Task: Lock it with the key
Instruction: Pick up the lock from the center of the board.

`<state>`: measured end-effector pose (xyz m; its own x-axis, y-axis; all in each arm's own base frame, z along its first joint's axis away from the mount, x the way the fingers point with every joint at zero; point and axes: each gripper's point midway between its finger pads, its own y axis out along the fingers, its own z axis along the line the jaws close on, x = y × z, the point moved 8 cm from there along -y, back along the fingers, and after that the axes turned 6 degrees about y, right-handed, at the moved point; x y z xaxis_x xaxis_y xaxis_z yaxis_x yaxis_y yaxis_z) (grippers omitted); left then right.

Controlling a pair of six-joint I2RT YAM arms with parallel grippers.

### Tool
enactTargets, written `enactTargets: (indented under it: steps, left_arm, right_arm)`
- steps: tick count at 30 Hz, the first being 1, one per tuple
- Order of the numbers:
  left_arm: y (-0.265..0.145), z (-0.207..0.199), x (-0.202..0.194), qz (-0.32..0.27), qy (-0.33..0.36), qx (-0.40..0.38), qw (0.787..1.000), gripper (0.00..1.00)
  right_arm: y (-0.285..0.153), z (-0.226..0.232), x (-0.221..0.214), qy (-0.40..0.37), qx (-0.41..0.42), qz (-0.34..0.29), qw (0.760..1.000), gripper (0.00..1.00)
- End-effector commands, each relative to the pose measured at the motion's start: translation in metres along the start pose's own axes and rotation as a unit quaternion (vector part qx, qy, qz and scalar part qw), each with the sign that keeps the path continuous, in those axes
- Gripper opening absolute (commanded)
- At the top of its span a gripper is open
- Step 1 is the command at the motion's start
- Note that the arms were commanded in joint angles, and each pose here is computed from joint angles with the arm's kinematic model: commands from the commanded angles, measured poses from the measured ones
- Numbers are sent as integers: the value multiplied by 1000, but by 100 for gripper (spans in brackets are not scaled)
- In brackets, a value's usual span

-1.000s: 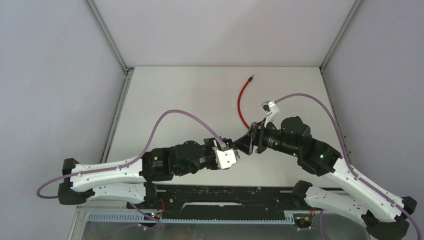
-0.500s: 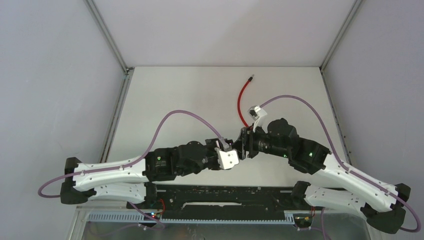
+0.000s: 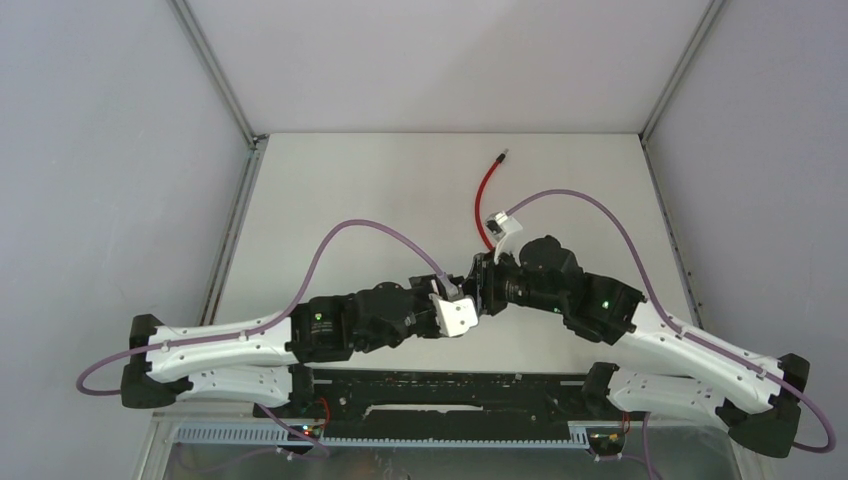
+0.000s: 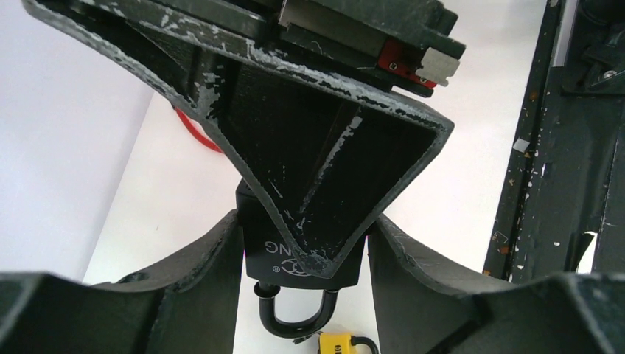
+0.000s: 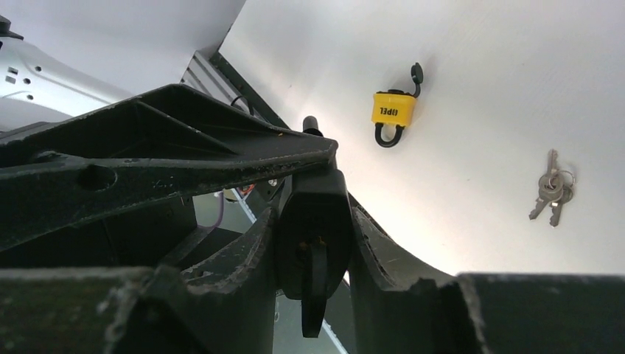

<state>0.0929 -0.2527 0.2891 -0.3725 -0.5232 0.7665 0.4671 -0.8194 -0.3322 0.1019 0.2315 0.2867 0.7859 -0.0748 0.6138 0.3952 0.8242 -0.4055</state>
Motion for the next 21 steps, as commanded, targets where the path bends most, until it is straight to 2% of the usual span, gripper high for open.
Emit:
enactTargets:
  steps: [1,2,3,6,10,12,13,16,19,20,21]
  left_arm:
    - [-7,19,29,-72,-24,51,996,28]
    - [-8,20,29,-72,-28,54,996,44]
    - [-8,20,29,-72,-33,57,995,55]
    - [-15,23,27,-73,-67,74,992,78]
    - [-38,26,17,-88,-143,102,981,86]
    - [-58,31,8,-100,-203,140,964,95]
    - [-64,33,0,-100,-239,166,952,99]
    - [-83,37,-15,-118,-346,226,903,100]
    - [-92,41,-14,-155,-455,243,842,97]
    - [-92,42,-11,-173,-503,241,812,94]
    - [-91,42,-8,-184,-525,236,796,92]
  right_arm:
    - [-14,16,22,-24,25,-63,997,12]
    - [-16,17,23,-27,25,-69,997,10]
    - [-18,16,25,-29,21,-76,996,9]
    - [-23,7,30,-36,-15,-104,994,4]
    - [-24,-24,33,-58,-136,-135,980,0]
    - [-21,-41,30,-77,-201,-131,968,0]
    - [-20,-47,29,-86,-219,-131,963,0]
    - [-16,-57,27,-116,-230,-147,955,0]
    - [-17,-61,26,-142,-207,-193,948,0]
    - [-18,-62,25,-150,-195,-216,945,0]
    - [-20,-62,25,-156,-177,-241,941,0]
